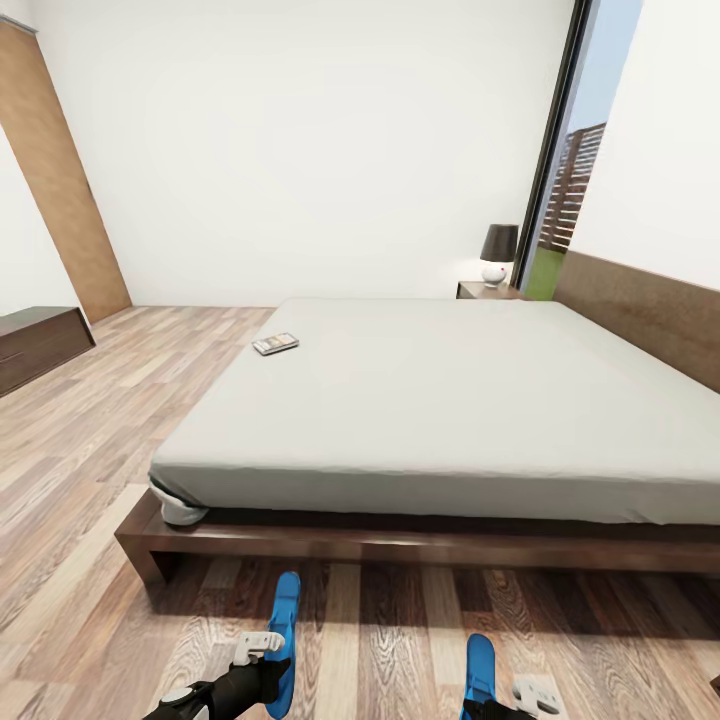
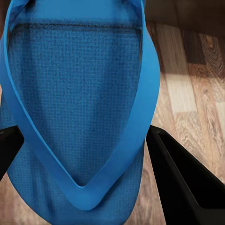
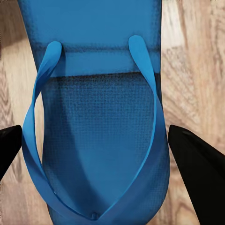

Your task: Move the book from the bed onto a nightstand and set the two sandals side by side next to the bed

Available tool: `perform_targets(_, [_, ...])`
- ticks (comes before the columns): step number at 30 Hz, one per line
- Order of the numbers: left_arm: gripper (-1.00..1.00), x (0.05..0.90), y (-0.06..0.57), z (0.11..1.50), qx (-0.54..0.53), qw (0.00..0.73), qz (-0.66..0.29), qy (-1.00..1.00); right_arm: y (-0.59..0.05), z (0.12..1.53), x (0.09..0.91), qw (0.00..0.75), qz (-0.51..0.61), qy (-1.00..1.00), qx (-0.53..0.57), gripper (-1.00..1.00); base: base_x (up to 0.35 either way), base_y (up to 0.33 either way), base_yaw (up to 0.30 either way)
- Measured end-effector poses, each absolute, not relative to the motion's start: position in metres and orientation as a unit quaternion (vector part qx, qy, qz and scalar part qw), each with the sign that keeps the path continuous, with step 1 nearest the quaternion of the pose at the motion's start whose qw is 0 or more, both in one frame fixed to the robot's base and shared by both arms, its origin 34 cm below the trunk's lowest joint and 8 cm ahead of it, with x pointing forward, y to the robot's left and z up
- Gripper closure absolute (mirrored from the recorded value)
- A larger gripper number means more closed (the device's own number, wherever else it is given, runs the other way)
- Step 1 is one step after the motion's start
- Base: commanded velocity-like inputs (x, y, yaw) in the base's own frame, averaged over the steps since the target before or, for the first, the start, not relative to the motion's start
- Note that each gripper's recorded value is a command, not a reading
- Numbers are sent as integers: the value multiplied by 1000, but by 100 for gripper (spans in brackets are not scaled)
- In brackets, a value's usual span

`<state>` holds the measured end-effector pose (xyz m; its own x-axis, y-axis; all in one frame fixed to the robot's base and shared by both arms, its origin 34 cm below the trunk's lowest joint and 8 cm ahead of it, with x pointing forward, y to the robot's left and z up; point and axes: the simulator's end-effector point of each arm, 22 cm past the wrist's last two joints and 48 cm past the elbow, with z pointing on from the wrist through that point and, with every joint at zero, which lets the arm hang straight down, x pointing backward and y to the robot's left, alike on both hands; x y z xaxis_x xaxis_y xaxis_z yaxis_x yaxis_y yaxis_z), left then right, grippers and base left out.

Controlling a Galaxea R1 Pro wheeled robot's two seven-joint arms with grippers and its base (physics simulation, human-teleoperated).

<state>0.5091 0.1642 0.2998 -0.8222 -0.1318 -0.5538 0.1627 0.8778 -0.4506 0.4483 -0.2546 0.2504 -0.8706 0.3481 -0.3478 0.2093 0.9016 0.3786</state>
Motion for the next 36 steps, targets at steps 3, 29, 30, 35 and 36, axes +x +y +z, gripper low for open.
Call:
perform_targets(3, [100,509,164,300,8,298,-247,922,-254,251,449,209,168,952,147,100,0,0,0])
perform_targets(29, [100,505,227,277,-41,188,57,980,-478,418,464,201,366,869,267,100,0,0,0])
perform_targets(30, [100,502,228,276,-39,183,59,981,-485,431,474,219,375,859,272,100,0,0,0])
perform_targets(35, [100,501,229,275,-38,182,61,981,-485,466,507,265,408,832,268,100,0,0,0])
perform_targets(36, [100,502,229,276,-39,183,61,980,-483,467,507,258,414,829,274,100,0,0,0])
